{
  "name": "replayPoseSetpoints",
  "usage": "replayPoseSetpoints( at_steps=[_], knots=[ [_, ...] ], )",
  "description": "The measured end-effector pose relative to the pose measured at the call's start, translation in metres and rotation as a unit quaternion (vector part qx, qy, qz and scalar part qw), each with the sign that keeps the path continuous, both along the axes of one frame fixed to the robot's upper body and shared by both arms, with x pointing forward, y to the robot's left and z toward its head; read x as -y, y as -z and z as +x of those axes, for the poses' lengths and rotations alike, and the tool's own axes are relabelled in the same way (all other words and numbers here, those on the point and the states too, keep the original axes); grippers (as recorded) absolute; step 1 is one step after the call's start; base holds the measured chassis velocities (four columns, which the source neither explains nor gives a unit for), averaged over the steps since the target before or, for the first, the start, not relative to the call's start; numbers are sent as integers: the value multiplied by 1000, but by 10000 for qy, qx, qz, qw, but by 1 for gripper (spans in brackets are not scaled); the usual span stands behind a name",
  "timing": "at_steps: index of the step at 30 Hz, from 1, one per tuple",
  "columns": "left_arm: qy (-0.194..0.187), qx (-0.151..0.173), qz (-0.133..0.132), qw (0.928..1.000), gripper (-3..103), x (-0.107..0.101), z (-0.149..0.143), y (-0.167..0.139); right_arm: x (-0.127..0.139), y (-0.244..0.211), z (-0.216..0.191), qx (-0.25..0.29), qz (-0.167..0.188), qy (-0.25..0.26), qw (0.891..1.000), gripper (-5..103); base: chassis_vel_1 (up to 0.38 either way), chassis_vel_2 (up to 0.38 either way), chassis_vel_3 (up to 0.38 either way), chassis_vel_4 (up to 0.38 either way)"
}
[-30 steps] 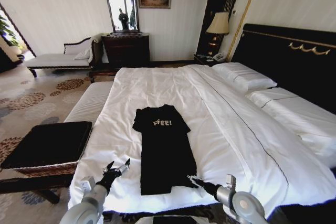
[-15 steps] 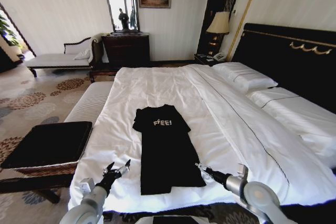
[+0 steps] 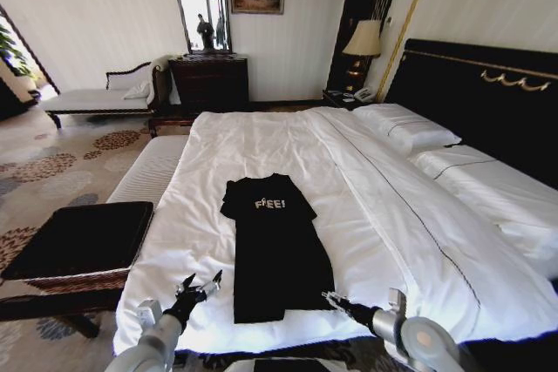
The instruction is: Fold the clothes on the bed and place them into the basket.
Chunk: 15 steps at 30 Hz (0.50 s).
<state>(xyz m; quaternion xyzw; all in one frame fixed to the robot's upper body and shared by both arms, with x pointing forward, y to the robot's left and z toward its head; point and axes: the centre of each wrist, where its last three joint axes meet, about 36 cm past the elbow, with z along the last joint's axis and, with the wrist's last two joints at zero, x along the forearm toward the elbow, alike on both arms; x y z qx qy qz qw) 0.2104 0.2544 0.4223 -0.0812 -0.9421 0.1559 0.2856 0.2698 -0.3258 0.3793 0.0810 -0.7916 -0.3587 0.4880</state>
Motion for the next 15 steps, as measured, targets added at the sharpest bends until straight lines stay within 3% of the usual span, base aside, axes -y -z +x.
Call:
replayPoseSetpoints(
  at_steps=[1, 2, 5, 8, 9, 10, 12, 14, 15],
  knots=[
    [59, -36, -12, 10000, 100, 2, -1, 1, -1, 0, 1, 10, 9, 11, 10000, 75, 0, 0, 0, 0],
    [168, -105, -31, 9998, 100, 6, -3, 2, -2, 0, 1, 22, 21, 26, 10000, 65, 0, 0, 0, 0],
    [312, -199, -51, 9993, 103, 11, -4, 1, -3, 0, 0, 35, 33, 40, 10000, 59, 0, 0, 0, 0],
    [593, -336, -8, 9977, 99, 19, -5, -6, -4, 3, -1, 16, 11, 74, 10000, 43, 0, 0, 0, 0],
    [593, -336, -8, 9977, 99, 19, -5, -6, -4, 3, -1, 16, 11, 74, 10000, 43, 0, 0, 0, 0],
    [728, -387, 36, 9966, 99, 21, -3, -10, -4, 5, -1, 8, 8, 81, 10000, 43, 0, 0, 0, 0],
    [1131, -678, 318, 9908, 99, 26, 5, -17, -6, 6, 0, 14, 7, 67, 10000, 26, 0, 0, 0, 0],
    [1234, -720, 453, 9887, 96, 27, 9, -19, -7, 6, 0, 18, 8, 59, 10000, 26, 0, 0, 0, 0],
    [1353, -728, 616, 9862, 99, 29, 14, -21, -8, 6, 1, 21, 9, 48, 10000, 21, 0, 0, 0, 0]
  ],
)
